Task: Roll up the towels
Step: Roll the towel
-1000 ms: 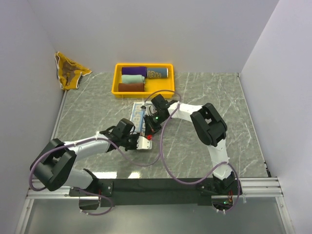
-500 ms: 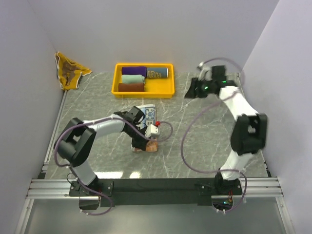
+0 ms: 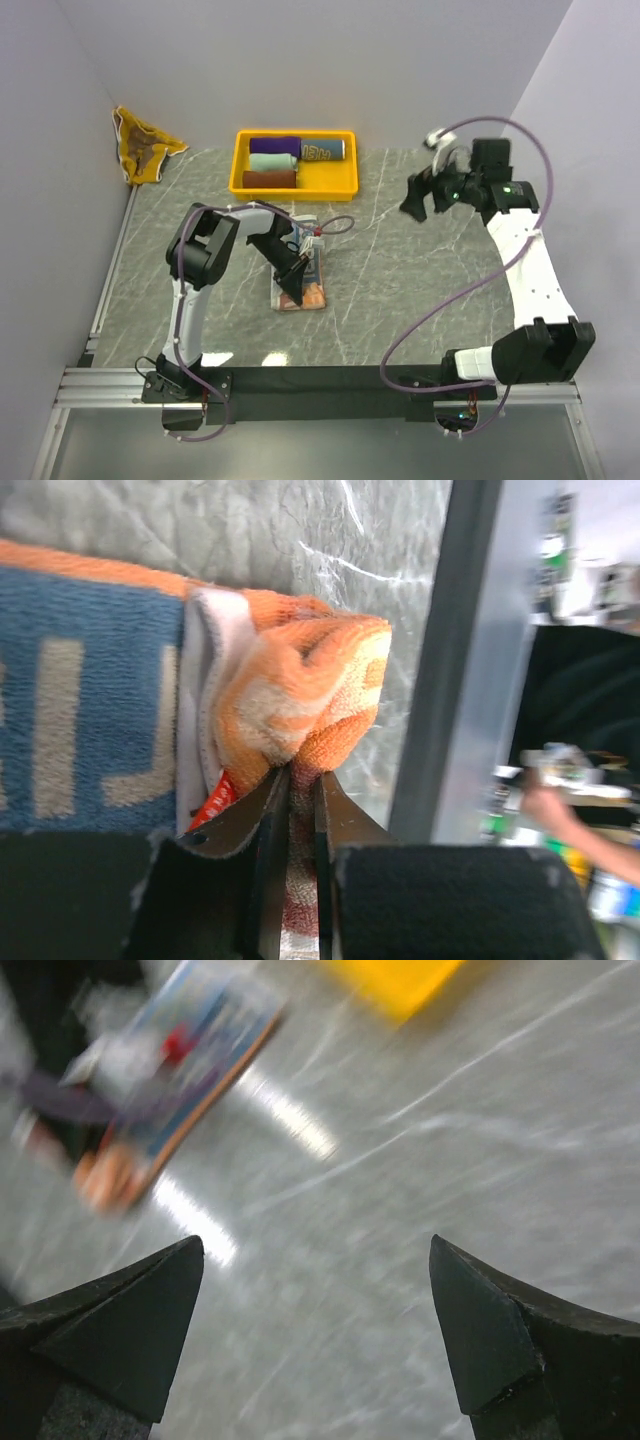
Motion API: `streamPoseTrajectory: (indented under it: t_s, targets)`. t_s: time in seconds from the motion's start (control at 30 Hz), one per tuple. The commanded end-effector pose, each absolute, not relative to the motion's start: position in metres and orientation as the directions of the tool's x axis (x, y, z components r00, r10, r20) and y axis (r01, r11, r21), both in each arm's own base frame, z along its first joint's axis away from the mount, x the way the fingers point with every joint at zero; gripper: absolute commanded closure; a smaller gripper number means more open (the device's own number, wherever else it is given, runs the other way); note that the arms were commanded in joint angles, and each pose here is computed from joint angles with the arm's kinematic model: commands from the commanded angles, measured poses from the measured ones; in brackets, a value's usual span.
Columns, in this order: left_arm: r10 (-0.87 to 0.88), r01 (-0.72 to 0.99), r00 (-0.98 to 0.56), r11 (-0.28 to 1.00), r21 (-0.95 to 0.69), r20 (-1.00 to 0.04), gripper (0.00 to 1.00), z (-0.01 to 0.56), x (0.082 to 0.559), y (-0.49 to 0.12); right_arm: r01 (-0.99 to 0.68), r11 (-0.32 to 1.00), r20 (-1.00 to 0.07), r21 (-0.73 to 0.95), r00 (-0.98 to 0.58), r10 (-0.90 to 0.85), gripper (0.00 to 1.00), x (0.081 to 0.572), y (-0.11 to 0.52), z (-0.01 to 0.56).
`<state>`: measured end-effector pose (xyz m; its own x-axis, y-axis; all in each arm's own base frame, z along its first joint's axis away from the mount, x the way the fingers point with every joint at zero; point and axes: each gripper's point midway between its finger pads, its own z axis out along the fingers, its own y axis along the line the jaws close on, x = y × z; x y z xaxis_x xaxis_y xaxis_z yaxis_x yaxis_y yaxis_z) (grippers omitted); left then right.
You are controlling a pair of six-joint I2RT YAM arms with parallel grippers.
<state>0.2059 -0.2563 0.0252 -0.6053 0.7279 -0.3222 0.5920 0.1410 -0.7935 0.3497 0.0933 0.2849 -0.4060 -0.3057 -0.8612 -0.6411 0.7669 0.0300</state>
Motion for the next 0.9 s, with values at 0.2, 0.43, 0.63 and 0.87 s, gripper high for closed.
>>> streamPoseTrajectory:
  t_s: [0.2,0.43,0.63,0.87]
  targets:
    - [0.799,0.556,-0.58,0.246,-0.794,-0.158,0.98,-0.033,0.213,-0.229,-0.947,0.266,-0.693,0.181,-0.315,-0.649,0.01,0.186,0.196,0.18]
    - [0.798,0.534,-0.589,0.265,-0.803,-0.129,0.96,-0.037,0.21,-0.226,-0.969,0.13,-0.677,-0.21,0.049,-0.734,0.21,0.216,0.269,0.144]
    - [0.793,0.516,-0.597,0.261,-0.816,-0.124,0.95,-0.038,0.204,-0.226,-0.977,0.011,-0.685,-0.211,0.14,-0.715,0.28,0.21,0.328,0.127]
    - [0.797,0.51,-0.593,0.265,-0.818,-0.112,0.95,-0.042,0.202,-0.219,-0.979,-0.046,-0.677,-0.2,0.172,-0.715,0.29,0.202,0.353,0.088]
